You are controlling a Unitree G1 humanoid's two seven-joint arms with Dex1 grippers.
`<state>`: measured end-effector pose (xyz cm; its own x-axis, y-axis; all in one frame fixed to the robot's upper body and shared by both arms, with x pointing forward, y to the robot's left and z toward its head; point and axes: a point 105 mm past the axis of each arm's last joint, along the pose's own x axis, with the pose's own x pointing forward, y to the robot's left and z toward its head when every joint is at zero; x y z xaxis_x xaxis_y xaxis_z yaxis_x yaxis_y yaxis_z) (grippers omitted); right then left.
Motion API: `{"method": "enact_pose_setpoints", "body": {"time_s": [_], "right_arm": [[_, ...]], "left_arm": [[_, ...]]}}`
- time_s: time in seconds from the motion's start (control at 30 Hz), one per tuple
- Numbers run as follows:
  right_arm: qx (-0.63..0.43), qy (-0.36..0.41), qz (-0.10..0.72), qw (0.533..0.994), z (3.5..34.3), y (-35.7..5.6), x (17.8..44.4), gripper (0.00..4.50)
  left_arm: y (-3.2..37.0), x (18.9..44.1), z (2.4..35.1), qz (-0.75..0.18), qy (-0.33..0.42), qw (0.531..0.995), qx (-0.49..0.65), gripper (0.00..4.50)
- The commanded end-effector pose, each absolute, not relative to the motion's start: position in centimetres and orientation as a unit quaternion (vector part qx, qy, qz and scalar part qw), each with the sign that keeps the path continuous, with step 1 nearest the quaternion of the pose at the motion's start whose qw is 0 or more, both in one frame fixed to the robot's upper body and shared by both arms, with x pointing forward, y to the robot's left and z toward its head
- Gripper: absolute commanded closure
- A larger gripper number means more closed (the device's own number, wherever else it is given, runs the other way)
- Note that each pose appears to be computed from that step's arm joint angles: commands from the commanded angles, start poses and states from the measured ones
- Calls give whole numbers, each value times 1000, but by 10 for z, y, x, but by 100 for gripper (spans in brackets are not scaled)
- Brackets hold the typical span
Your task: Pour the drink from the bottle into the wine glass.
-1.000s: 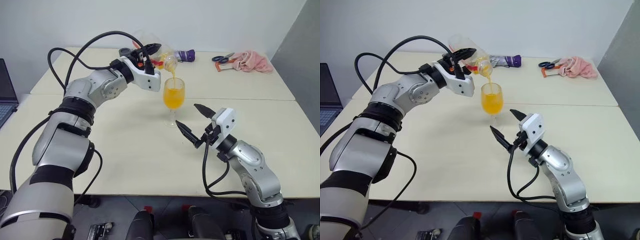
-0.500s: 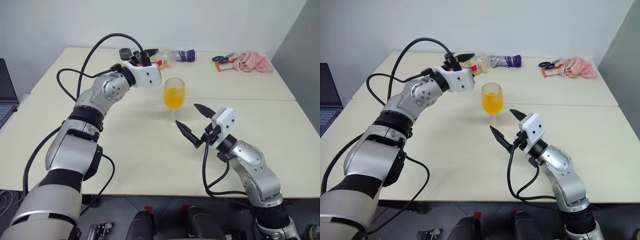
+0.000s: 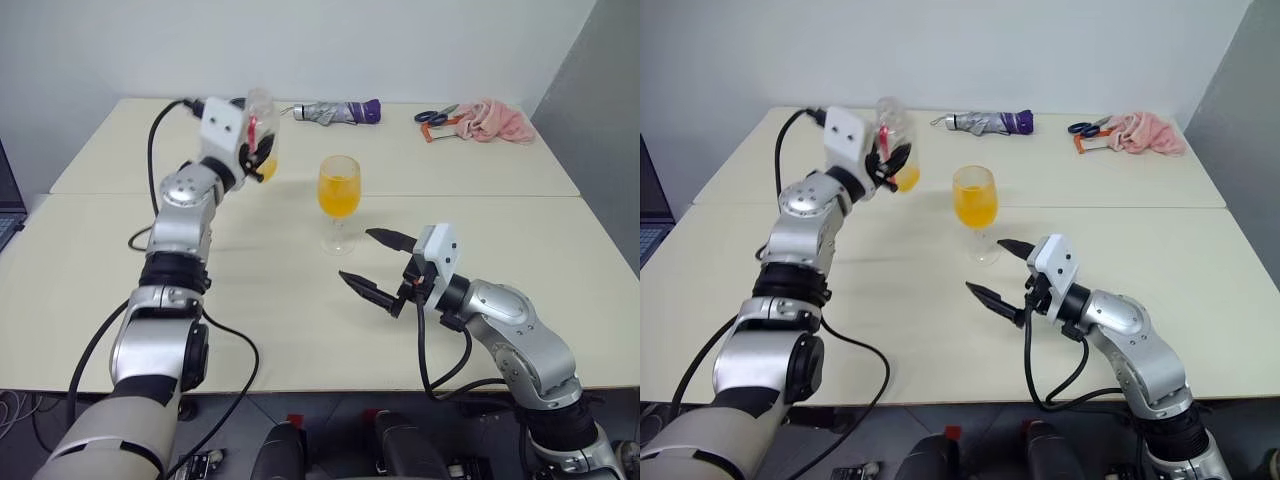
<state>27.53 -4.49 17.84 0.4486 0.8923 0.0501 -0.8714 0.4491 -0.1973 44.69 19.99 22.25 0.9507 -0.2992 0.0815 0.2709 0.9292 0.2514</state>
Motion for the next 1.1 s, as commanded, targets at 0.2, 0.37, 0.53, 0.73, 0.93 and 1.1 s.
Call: {"method": "enact_pose_setpoints", "body": {"time_s": [0.2, 0.37, 0.53, 0.73, 0.93, 1.1], "right_arm": [[-97, -91, 547, 827, 192, -20, 280, 0], [-105, -87, 525, 840, 193, -16, 293, 0], [-118, -86, 517, 844, 189, -13, 296, 0], [-113, -83, 526, 839, 186, -10, 290, 0], [-113, -83, 531, 836, 186, -10, 288, 0], [-114, -81, 536, 832, 186, -10, 287, 0]], "left_arm": [[244, 419, 214, -88, -25, 995, 49, 282], [258, 409, 200, -64, -14, 996, 58, 282], [265, 402, 183, -59, -2, 996, 62, 282], [272, 398, 171, -57, 4, 996, 64, 282], [277, 397, 169, -49, 0, 997, 53, 147], [275, 396, 172, -52, -11, 997, 62, 3]]}}
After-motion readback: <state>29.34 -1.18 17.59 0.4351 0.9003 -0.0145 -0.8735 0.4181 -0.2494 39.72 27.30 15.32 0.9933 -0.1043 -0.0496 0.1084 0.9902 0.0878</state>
